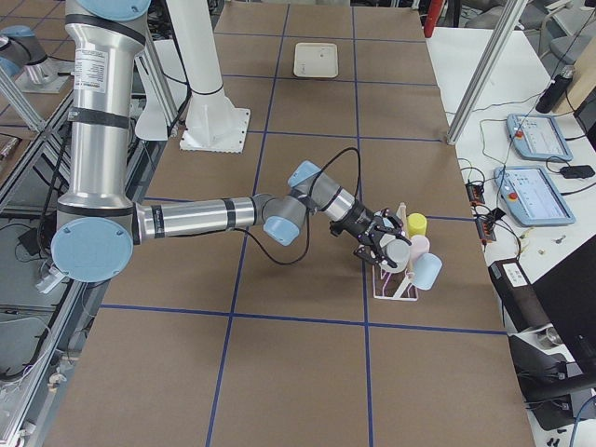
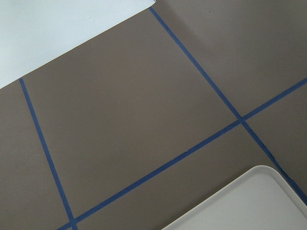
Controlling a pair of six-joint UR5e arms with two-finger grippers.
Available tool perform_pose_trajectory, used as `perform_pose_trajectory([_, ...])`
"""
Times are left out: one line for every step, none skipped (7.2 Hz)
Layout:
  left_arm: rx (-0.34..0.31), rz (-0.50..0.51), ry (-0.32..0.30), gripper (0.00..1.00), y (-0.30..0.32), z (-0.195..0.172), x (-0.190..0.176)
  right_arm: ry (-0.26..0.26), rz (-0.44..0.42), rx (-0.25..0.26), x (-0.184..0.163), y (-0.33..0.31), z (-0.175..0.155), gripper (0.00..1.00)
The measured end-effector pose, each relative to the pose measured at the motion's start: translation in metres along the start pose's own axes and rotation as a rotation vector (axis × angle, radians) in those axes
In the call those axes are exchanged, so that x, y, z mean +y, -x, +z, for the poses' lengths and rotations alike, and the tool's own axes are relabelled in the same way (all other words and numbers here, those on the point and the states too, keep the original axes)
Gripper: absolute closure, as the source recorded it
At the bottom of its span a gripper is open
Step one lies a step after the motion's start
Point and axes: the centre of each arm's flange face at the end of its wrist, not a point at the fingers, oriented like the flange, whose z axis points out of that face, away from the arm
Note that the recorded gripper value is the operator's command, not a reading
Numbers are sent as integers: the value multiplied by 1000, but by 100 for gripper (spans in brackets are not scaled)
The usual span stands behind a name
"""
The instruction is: Transfer IKEA cup to right arm and place on rack
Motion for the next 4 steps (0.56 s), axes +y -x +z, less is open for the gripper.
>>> perform_pose_trajectory([6,0,1,0,-1,0,0,14,-3,10,-8,0,0,91])
perform_pose_trajectory([10,-1,2,0,-1,0,0,25,-10,17,-15,-2,-1,91])
perform_pose_trajectory([11,-2,3,0,-1,0,1,33,-20,22,-23,-3,-3,91])
perform_pose_trajectory([12,-2,3,0,-1,0,1,41,-32,26,-31,-5,-4,91])
